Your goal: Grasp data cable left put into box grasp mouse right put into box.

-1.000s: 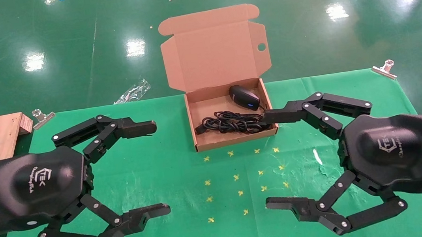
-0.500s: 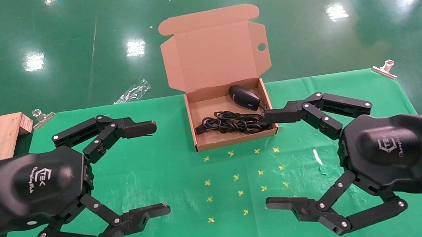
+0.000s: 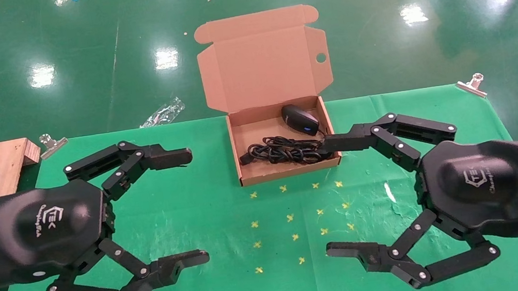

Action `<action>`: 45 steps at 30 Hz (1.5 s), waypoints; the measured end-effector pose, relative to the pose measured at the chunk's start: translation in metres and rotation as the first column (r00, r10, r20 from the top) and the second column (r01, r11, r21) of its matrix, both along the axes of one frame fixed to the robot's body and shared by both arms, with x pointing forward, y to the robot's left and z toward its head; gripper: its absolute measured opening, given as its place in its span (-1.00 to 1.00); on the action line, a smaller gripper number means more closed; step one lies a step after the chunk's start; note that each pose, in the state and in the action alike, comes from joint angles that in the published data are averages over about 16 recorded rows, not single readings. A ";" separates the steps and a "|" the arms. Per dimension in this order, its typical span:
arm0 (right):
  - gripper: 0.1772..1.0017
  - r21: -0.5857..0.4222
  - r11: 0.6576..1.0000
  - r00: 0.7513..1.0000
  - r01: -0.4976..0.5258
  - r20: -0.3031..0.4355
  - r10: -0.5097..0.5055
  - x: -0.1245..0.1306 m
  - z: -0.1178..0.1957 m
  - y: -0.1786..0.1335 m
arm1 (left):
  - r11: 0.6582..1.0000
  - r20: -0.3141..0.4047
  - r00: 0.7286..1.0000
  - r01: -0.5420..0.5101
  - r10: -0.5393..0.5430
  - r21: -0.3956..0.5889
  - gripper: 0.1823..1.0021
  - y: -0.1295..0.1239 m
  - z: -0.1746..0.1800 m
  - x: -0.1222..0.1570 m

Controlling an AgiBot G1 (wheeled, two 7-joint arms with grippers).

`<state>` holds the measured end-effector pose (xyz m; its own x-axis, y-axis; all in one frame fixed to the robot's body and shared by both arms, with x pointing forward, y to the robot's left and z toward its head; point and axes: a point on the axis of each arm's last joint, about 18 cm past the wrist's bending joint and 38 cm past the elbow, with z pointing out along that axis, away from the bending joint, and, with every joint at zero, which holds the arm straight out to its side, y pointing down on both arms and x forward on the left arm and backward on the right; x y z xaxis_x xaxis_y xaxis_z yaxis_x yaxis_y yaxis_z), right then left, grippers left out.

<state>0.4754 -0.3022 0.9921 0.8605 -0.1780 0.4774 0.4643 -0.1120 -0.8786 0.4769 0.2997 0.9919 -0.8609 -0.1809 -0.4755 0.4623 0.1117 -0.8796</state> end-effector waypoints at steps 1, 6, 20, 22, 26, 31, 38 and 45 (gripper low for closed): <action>1.00 0.000 1.000 1.000 0.000 0.000 0.000 0.000 0.000 0.000 | 1.000 0.000 1.000 0.000 0.000 0.000 1.00 0.000 0.000 0.000; 1.00 0.000 1.000 1.000 0.000 0.000 0.000 0.000 0.000 0.000 | 1.000 0.000 1.000 0.000 0.000 0.000 1.00 0.000 0.000 0.000; 1.00 0.000 1.000 1.000 0.000 0.000 0.000 0.000 0.000 0.000 | 1.000 0.000 1.000 0.000 0.000 0.000 1.00 0.000 0.000 0.000; 1.00 0.000 1.000 1.000 0.000 0.000 0.000 0.000 0.000 0.000 | 1.000 0.000 1.000 0.000 0.000 0.000 1.00 0.000 0.000 0.000; 1.00 0.000 1.000 1.000 0.000 0.000 0.000 0.000 0.000 0.000 | 1.000 0.000 1.000 0.000 0.000 0.000 1.00 0.000 0.000 0.000; 1.00 0.000 1.000 1.000 0.000 0.000 0.000 0.000 0.000 0.000 | 1.000 0.000 1.000 0.000 0.000 0.000 1.00 0.000 0.000 0.000; 1.00 0.000 1.000 1.000 0.000 0.000 0.000 0.000 0.000 0.000 | 1.000 0.000 1.000 0.000 0.000 0.000 1.00 0.000 0.000 0.000; 1.00 0.000 1.000 1.000 0.000 0.000 0.000 0.000 0.000 0.000 | 1.000 0.000 1.000 0.000 0.000 0.000 1.00 0.000 0.000 0.000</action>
